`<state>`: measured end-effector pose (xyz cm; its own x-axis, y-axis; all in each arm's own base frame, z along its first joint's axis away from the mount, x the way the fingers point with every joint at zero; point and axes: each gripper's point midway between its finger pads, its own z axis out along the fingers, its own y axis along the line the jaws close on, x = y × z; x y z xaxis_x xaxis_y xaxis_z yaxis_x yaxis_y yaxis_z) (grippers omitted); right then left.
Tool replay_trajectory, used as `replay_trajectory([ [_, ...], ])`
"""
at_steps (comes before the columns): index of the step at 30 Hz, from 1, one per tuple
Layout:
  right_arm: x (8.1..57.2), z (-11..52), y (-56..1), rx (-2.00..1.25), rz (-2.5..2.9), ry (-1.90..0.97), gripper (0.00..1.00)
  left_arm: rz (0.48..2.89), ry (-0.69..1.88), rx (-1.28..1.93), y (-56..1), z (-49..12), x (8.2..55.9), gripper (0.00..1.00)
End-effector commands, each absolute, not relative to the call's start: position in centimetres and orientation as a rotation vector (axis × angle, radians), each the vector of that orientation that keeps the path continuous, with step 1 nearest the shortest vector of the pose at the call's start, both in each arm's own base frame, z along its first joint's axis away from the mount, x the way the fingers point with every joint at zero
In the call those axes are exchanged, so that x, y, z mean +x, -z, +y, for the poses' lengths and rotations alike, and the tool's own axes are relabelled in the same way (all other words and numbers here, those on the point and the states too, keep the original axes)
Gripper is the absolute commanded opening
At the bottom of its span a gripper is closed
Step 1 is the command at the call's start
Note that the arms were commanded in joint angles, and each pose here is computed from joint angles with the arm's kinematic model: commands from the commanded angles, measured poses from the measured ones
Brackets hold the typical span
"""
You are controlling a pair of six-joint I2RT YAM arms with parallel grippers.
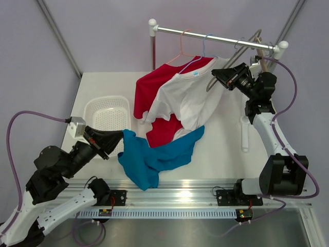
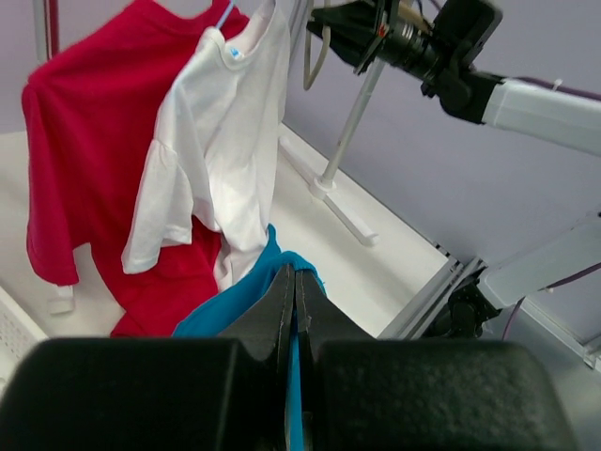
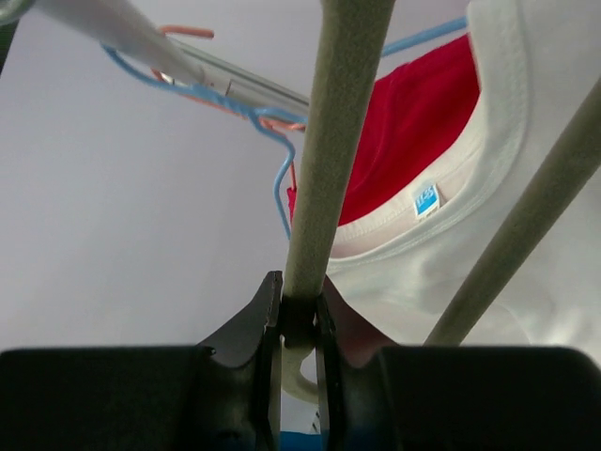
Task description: Remove the t-shirt from the hanger
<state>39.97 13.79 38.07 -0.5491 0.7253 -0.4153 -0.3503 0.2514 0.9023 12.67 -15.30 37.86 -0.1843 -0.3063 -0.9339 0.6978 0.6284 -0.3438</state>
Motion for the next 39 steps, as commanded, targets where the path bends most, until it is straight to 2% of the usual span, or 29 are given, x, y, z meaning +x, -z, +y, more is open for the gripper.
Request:
replay_trajectory([
  [1, 40.0, 13.0, -41.6, 0.263, 1.501, -1.517, 0.00, 1.392, 0.917, 0.302, -42.4, -14.1, 12.7, 0.00],
  [8, 40.8, 13.1, -39.2, 0.278, 1.534, -1.570, 0.01, 1.384, 0.933, 0.303, -44.0, -14.6, 12.8, 0.00],
  [11, 40.2, 13.2, -38.4, 0.278, 1.544, -1.560, 0.30, 1.372, 0.926, 0.284, -45.1, -14.2, 12.8, 0.00],
  [12, 39.5, 13.2, -38.5, 0.265, 1.541, -1.552, 0.48, 1.367, 0.924, 0.277, -45.6, -13.9, 12.7, 0.00],
  [16, 37.2, 13.2, -39.1, 0.220, 1.544, -1.475, 0.83, 1.255, 0.956, 0.230, -51.0, -11.8, 11.2, 0.00],
  [20, 34.6, 13.4, -39.2, 0.197, 1.583, -1.369, 0.98, 1.201, 0.886, 0.158, -54.9, -10.2, 12.0, 0.00],
  [27, 27.9, 15.3, -39.2, 0.029, 1.606, -1.286, 0.99, 1.108, 0.668, 0.008, -61.9, -7.1, 14.9, 0.00],
  [30, 26.1, 14.9, -38.6, 0.010, 1.643, -1.215, 0.99, 1.047, 0.604, -0.040, -65.7, -5.2, 14.8, 0.00],
  [34, 23.8, 15.0, -38.8, -0.026, 1.629, -1.217, 0.99, 1.012, 0.370, -0.154, -68.5, -1.3, 16.0, 0.00],
  [39, 22.1, 15.3, -38.6, -0.058, 1.605, -1.223, 0.99, 0.903, 0.261, -0.165, -71.8, -1.5, 17.1, 0.00],
])
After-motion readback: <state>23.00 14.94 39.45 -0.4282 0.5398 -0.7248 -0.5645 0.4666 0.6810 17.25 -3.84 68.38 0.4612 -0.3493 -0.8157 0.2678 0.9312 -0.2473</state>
